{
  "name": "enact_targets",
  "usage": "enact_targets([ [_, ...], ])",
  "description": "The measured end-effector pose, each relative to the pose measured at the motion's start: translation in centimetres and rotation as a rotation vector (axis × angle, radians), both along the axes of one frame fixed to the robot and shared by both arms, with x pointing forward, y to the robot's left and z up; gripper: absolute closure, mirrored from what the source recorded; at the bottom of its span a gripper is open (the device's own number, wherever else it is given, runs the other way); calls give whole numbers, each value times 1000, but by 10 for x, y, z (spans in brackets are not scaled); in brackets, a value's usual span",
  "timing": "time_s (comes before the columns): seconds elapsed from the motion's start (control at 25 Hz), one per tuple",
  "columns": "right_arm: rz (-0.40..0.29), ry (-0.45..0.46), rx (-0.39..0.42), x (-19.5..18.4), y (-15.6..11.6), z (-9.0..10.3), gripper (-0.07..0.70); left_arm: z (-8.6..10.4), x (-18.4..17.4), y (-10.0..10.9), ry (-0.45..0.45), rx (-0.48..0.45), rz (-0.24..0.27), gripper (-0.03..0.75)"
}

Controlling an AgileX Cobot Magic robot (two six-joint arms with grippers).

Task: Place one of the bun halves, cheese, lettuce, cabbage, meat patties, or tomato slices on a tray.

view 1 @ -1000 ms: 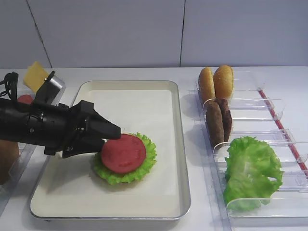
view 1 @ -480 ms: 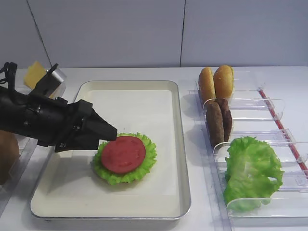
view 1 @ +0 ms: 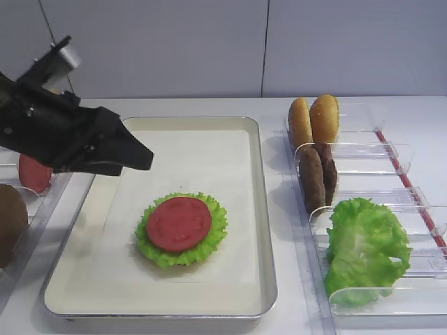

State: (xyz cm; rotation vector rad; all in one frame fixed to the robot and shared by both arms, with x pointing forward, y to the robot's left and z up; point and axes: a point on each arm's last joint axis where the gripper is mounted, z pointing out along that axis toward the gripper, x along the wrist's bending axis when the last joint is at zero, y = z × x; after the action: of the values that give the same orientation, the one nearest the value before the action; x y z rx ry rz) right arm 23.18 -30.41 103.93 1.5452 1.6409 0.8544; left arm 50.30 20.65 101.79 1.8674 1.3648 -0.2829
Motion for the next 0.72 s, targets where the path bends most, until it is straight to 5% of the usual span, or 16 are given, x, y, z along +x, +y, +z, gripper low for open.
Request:
enact_targets([
  [0.2,0,0,0,0,0,0,356,38,-15,19,-137,220,44,286],
  [0.44,0,0,0,0,0,0,356,64,-44,58,-227,602,154,286],
  [0.56,0,0,0,0,0,0,356,81,-62,72,-275,703,240,286],
  [0.72,0,0,0,0,0,0,356,103,-88,80,-361,725,300,286],
])
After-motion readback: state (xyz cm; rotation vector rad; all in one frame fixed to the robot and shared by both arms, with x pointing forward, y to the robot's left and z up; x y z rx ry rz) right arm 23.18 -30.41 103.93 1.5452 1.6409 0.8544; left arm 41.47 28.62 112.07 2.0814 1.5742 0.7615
